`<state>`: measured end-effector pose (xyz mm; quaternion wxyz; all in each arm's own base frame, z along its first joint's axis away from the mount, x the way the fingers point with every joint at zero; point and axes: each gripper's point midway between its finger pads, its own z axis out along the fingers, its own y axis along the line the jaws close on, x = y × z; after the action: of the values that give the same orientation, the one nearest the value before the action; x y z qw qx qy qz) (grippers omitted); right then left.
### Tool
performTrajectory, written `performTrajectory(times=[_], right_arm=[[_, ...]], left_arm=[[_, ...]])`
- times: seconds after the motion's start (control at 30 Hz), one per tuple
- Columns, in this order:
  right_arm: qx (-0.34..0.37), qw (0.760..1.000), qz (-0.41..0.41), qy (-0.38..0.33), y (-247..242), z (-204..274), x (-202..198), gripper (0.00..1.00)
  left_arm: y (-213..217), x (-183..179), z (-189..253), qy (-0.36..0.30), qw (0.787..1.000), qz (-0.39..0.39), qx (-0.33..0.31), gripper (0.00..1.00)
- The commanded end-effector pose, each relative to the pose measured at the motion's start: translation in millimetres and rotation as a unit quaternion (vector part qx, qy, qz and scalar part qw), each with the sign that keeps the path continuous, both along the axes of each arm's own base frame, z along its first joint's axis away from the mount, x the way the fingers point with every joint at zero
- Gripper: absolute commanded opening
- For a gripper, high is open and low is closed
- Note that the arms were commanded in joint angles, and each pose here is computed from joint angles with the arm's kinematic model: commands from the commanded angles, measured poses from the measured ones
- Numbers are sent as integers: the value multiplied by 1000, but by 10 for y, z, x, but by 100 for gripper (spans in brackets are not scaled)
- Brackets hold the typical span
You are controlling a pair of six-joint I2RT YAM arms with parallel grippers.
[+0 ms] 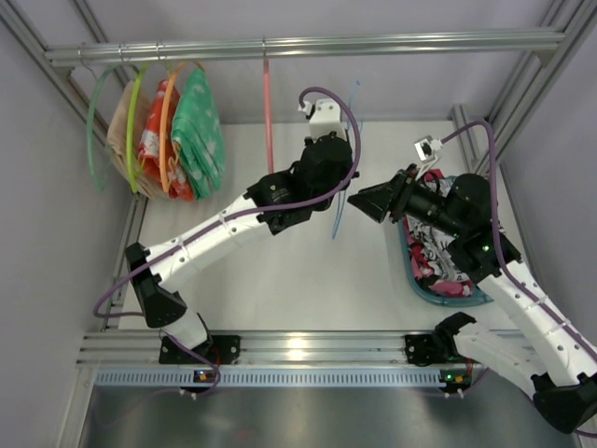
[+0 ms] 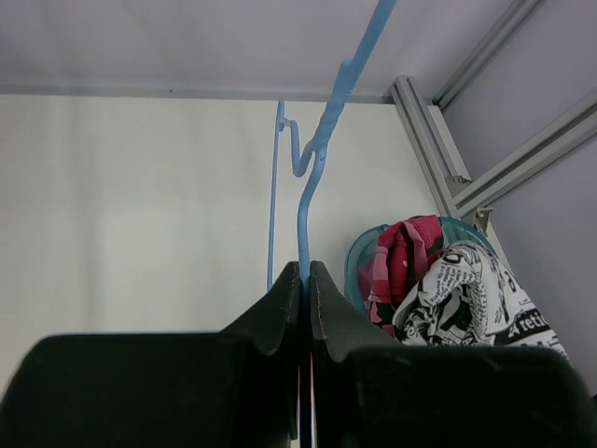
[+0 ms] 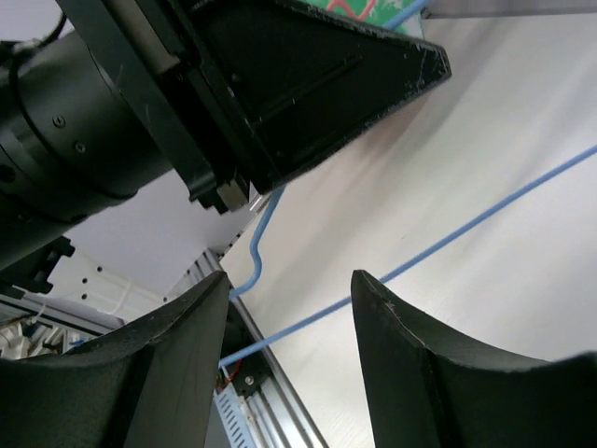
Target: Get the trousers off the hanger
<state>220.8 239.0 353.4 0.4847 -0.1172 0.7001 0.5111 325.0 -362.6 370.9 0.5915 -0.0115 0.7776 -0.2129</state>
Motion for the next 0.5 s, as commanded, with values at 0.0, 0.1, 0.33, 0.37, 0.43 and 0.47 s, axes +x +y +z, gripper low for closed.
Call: performTrajectory(times=[0.0,0.1,0.33,0.37,0.43,0.47], right_arm=[[3,999,-6,-41,-63,232,-45,56],[2,998,-16,-52,-112,308,-20,57],[-6,998,-35,-61,-184,371,51,59],[-6,997,-36,-62,-189,382,52,60],[-6,997,-41,-63,-204,399,69,60],[-6,997,-42,-61,-203,395,75,60]], left_arm=[[279,-25,872,-87,994,28,-58,0],[377,31,1045,-120,990,49,-55,0],[530,415,1242,-144,984,90,-60,0],[575,469,1311,-149,982,98,-66,0],[609,651,1270,-148,981,113,-62,0],[638,691,1344,-153,979,118,-71,0]])
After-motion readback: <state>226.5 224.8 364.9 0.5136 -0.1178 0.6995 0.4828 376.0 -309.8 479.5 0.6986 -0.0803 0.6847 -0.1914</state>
